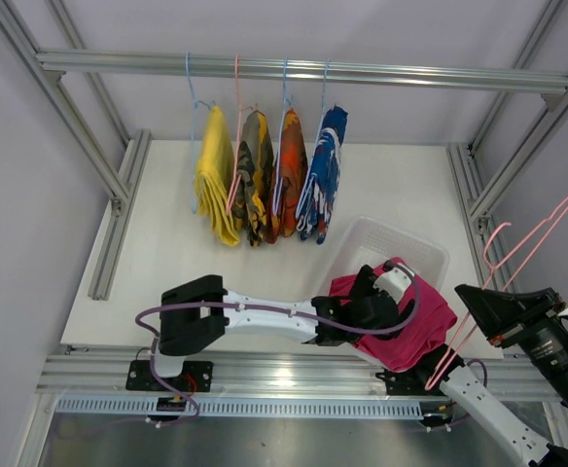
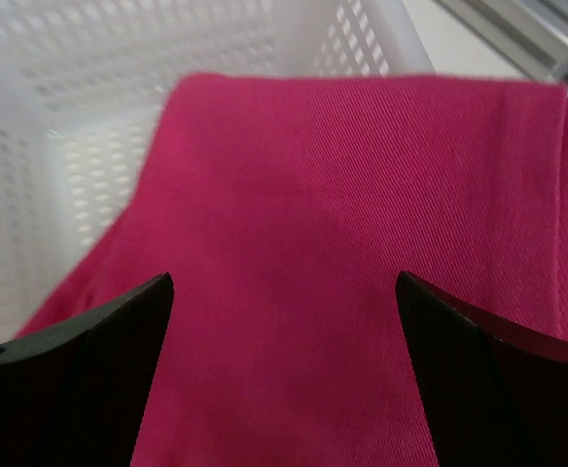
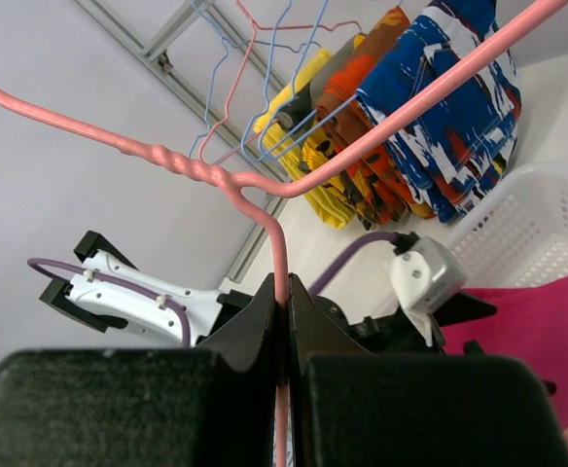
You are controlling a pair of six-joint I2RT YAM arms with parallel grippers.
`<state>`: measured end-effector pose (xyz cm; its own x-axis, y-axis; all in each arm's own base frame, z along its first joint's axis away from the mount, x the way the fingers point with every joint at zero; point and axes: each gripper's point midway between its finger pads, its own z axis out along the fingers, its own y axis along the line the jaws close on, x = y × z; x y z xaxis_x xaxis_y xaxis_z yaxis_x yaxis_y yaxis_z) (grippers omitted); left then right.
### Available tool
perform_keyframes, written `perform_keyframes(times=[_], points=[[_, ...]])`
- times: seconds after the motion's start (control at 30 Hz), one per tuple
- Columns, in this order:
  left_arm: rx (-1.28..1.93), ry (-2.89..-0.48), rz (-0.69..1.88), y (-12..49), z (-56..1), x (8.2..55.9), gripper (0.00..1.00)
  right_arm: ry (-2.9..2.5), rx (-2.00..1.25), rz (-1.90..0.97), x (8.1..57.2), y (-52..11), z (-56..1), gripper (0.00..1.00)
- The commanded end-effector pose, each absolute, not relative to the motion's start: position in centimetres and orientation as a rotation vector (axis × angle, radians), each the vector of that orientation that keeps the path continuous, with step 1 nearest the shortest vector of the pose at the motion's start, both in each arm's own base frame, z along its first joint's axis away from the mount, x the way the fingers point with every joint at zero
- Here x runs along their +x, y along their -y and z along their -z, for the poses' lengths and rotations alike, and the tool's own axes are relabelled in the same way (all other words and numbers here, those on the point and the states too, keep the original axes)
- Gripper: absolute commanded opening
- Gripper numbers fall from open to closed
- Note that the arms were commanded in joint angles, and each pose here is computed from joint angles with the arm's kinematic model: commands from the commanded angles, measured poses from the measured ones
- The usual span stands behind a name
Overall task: Remove the trousers from the hanger
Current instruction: Place the trousers in the bin.
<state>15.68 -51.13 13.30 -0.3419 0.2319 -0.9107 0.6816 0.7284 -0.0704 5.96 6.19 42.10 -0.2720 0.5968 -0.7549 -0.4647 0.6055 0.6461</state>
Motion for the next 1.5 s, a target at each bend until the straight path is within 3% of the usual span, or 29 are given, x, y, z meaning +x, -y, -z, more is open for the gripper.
perform_keyframes(times=[0.0,0.2,0.3,0.33,0.73,0.97,1.47], points=[[0.701,-1.973,0.752,53.9,-12.8,14.3,0.99,-1.522,0.138,-1.016,6.1,-5.7,-42.0,0.00],[0.833,-2.019,0.900,55.3,-12.5,13.0,1.00,-1.546,0.154,-1.003,6.7,-5.6,-40.8,0.00],[0.897,-2.077,0.870,56.2,-11.4,12.7,0.99,-1.559,0.157,-1.003,7.0,-5.8,-40.2,0.00],[0.960,-2.172,0.787,55.2,-8.1,12.2,0.99,-1.555,0.160,-1.010,6.9,-5.7,-40.1,0.00],[1.018,-2.382,0.542,54.9,-3.7,12.3,0.99,-1.557,0.166,-1.030,7.2,-6.0,-40.0,0.00],[0.972,-2.379,0.389,52.8,-3.5,14.0,0.99,-1.546,0.156,-1.050,7.0,-6.2,-40.5,0.00],[0.912,-2.406,0.320,49.9,-3.5,19.3,0.99,-1.542,0.147,-1.030,7.3,-6.1,-40.5,0.00]])
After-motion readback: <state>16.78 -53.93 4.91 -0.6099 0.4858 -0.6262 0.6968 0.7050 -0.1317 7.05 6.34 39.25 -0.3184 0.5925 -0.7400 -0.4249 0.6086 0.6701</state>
